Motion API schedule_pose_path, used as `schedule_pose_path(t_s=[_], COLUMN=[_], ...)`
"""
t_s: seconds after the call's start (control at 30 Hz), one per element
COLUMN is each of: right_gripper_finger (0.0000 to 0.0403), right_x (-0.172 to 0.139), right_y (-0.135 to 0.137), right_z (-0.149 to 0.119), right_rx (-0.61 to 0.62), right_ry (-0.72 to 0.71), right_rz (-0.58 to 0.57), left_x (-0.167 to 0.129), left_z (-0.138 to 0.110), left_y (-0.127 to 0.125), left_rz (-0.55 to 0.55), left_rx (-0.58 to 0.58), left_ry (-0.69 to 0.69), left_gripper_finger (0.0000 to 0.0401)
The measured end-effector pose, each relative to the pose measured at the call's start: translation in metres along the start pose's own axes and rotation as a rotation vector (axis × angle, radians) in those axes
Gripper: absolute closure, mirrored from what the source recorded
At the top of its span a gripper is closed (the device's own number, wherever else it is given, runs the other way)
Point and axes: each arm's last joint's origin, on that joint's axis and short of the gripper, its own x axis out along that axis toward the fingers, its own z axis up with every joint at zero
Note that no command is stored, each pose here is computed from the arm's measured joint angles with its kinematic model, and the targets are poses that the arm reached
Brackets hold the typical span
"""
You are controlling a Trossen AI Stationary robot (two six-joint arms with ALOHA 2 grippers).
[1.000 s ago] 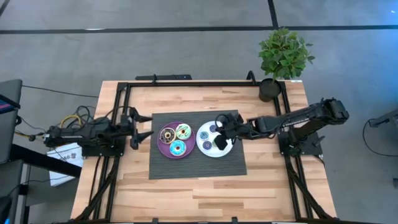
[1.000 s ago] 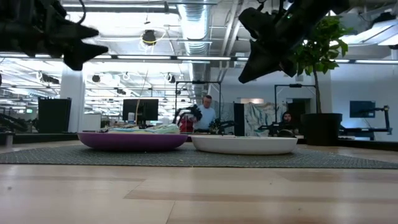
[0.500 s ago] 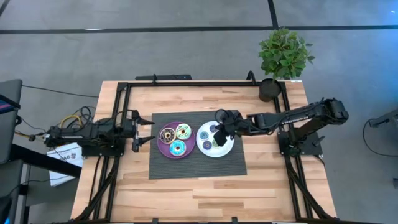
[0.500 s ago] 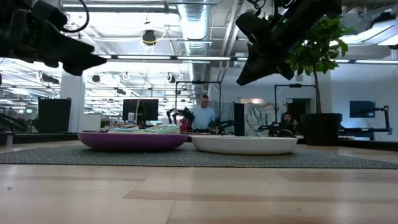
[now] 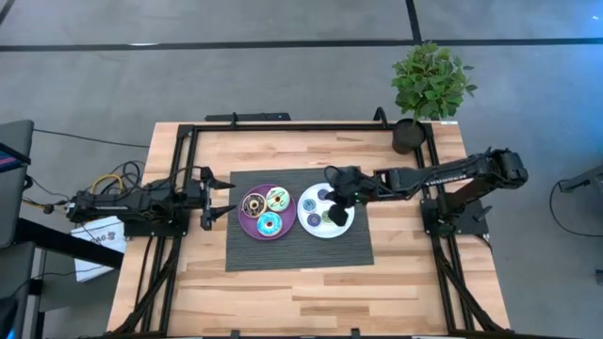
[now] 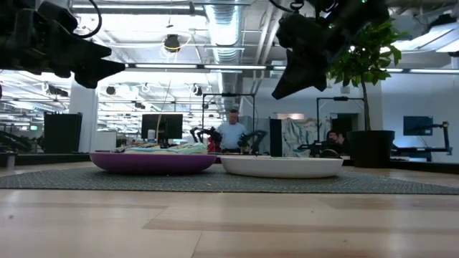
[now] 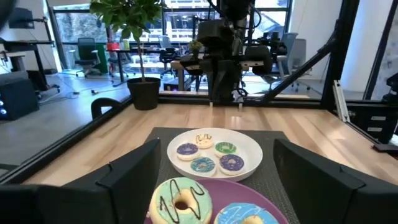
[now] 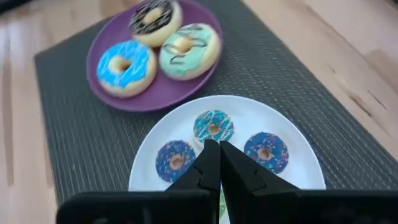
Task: Pick & Place donuts
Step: Return to Home Position
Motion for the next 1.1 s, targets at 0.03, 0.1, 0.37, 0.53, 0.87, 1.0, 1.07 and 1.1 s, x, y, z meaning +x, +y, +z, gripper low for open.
schedule_pose_path(t_s=[0.03, 0.1, 0.37, 0.53, 0.87, 1.0, 1.07, 1.1], right_gripper_finger=[0.0403, 0.0403, 0.0403, 0.0403, 0.0403, 0.0403, 0.0403, 0.0403], right_x=[0.000, 0.001, 0.003, 0.003, -0.040, -0.058, -0.066, -0.070], right_y=[-0.001, -0.004, -0.016, -0.024, -0.045, -0.054, -0.057, -0.059], right_z=[0.000, 0.001, 0.004, -0.013, -0.067, -0.083, -0.090, -0.094], right_rx=[-0.026, -0.080, -0.264, -0.291, -0.226, -0.217, -0.198, -0.189], right_ry=[0.008, 0.018, 0.051, 0.062, -0.198, -0.276, -0.314, -0.333], right_rz=[0.016, 0.044, 0.115, 0.195, 0.239, 0.236, 0.247, 0.251], left_x=[0.000, 0.000, 0.000, 0.000, 0.000, 0.000, 0.000, 0.000], left_z=[0.000, 0.000, 0.000, -0.001, -0.001, -0.001, -0.001, -0.001], left_y=[0.000, 0.000, 0.000, 0.000, 0.000, 0.000, 0.000, 0.000], left_rz=[0.000, 0.000, 0.000, 0.000, 0.000, 0.000, 0.000, 0.000], left_rx=[0.000, -0.001, -0.002, -0.002, -0.002, -0.002, -0.001, -0.002], left_ry=[0.000, 0.000, 0.002, 0.003, 0.003, 0.005, 0.005, 0.005], left_gripper_finger=[0.0099, 0.0099, 0.0099, 0.0099, 0.0099, 0.0099, 0.0099, 0.0099])
